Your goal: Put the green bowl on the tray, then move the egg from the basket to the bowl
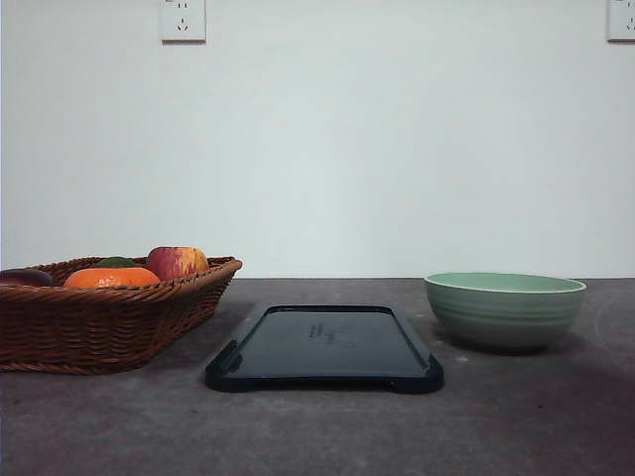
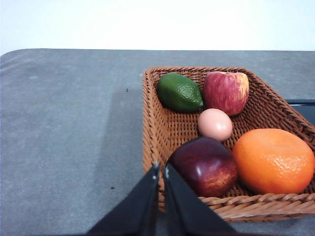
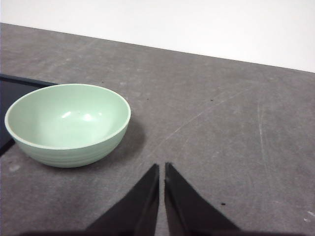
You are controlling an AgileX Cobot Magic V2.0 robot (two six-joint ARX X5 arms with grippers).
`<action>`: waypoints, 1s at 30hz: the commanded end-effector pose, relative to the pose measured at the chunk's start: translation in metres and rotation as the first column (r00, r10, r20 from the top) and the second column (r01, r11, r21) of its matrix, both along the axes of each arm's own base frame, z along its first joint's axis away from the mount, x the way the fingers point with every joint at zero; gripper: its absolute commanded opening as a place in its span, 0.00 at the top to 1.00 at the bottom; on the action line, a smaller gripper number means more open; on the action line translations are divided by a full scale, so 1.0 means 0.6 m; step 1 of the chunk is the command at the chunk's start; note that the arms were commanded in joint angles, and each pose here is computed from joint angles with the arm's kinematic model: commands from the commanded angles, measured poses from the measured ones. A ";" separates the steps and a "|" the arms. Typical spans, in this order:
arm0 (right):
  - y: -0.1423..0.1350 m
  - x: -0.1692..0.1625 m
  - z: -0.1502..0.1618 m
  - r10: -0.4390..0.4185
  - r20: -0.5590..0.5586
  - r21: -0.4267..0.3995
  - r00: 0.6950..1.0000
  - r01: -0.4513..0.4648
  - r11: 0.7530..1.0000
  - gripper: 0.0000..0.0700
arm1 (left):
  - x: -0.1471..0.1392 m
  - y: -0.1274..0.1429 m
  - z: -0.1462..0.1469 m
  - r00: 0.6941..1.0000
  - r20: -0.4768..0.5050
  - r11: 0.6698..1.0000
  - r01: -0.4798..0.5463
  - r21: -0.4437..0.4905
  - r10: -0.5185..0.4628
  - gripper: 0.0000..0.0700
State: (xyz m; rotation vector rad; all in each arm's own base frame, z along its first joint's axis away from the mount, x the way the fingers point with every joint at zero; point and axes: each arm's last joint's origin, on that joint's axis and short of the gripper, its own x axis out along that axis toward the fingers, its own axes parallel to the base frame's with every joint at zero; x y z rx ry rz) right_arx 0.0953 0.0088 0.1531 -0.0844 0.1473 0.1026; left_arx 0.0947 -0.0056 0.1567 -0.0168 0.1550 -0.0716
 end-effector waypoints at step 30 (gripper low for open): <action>0.003 -0.007 0.076 -0.001 0.227 0.628 0.974 -0.145 0.765 0.99 | -0.009 0.000 0.079 0.967 0.245 0.824 0.081 -0.561 0.072 0.99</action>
